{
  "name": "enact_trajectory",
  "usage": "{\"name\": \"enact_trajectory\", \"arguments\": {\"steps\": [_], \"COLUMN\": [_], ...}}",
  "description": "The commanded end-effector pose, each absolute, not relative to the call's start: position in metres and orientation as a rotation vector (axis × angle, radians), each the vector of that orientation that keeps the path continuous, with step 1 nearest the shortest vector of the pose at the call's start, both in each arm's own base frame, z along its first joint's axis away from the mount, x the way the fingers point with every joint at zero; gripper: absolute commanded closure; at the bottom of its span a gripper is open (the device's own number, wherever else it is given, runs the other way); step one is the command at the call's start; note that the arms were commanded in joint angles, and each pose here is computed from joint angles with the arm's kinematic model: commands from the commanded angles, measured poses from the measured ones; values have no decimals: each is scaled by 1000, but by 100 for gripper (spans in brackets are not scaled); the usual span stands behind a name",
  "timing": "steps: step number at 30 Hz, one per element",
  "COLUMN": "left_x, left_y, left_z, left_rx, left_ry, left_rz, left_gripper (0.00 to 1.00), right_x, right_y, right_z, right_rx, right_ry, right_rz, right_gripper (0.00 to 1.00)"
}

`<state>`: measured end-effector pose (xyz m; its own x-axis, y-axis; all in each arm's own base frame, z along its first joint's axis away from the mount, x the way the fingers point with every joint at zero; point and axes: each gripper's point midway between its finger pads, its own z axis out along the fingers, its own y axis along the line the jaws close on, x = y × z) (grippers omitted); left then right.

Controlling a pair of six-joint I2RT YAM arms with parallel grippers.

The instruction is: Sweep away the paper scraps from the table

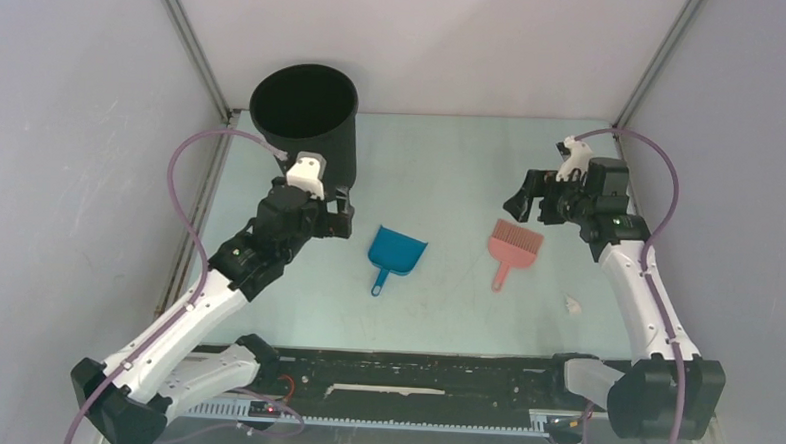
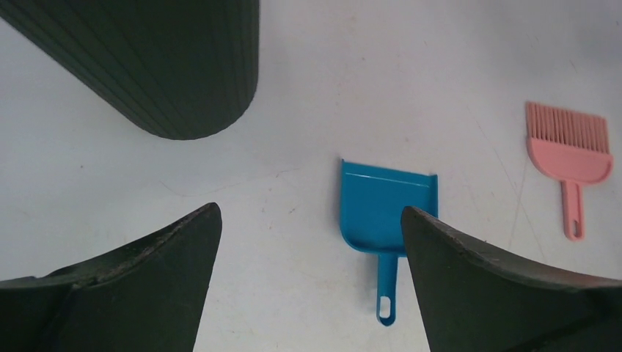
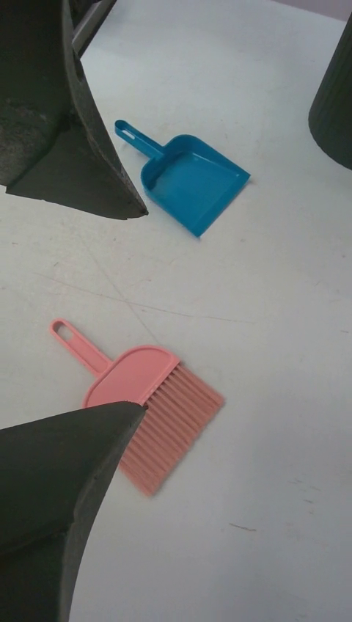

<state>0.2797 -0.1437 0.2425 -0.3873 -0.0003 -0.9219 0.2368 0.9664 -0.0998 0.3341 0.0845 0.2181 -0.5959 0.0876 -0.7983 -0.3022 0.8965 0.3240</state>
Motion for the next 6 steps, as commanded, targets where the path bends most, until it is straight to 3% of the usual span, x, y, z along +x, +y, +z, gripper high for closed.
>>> {"name": "enact_trajectory", "arguments": {"steps": [1,6], "left_x": [294,298], "left_y": [-136,-134], "left_z": [256,253], "left_rx": [70,51], "left_ry": [1909,1918], "left_rz": [-309,-338], "left_gripper": [0,0], "right_x": [330,325], "right_y": [79,80], "right_z": [234,240], "right_rx": [-155,-183], "right_ry": [2060,2026], "right_rz": [575,588], "right_gripper": [1,2]}}
